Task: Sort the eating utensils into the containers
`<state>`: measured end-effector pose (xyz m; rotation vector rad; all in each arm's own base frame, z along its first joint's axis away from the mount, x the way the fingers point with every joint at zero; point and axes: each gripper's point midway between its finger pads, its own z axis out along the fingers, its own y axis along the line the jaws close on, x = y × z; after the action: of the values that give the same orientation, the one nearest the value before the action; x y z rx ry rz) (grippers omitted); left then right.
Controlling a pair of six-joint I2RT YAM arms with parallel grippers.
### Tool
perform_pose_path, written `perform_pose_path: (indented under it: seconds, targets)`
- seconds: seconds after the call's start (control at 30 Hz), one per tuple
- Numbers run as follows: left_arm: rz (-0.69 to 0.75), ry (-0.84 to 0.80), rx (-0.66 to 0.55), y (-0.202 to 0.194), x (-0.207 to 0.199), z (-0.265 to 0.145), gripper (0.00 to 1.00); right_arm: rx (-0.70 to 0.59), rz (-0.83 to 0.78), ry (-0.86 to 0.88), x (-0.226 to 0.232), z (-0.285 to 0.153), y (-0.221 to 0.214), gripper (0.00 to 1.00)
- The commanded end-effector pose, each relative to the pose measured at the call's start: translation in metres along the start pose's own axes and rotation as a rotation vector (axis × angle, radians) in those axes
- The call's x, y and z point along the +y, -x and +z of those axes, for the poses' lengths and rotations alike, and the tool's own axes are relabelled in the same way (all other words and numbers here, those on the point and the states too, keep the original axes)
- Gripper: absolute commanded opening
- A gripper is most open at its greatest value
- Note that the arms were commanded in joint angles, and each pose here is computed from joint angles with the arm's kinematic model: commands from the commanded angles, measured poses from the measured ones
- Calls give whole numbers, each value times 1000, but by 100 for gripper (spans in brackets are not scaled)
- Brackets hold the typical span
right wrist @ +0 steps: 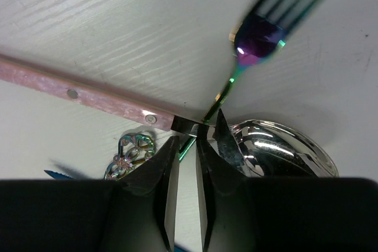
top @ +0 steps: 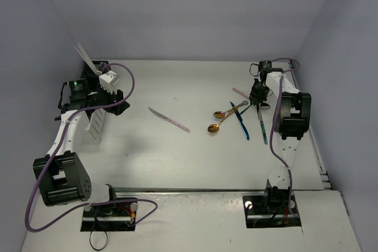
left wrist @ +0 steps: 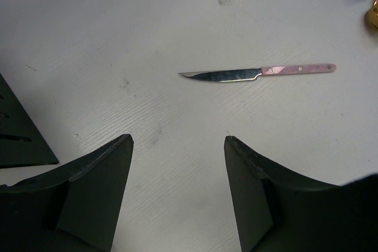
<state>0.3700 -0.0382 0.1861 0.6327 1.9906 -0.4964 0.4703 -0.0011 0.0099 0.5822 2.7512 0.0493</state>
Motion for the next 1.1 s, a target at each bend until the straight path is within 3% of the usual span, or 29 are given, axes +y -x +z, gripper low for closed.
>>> perform_pose_path:
  seconds: [0.0,0.13,0.33,0.67,1.07]
  targets:
    - [47,15,-52,20,5,-4,60,81,-28,-47,-9,16,-28,8]
    - [52,21,-52,22,5,-6,60,89,-69,-34,2,14,-36,1]
    - [54,27,-50,23,4,-10,61,97,-151,39,41,1,-55,0]
    - [55,30,-51,24,2,-14,61,-50,-365,204,127,-76,-60,0]
    - [63,27,-64,28,-2,-19,61,-147,-545,315,167,-135,-74,0]
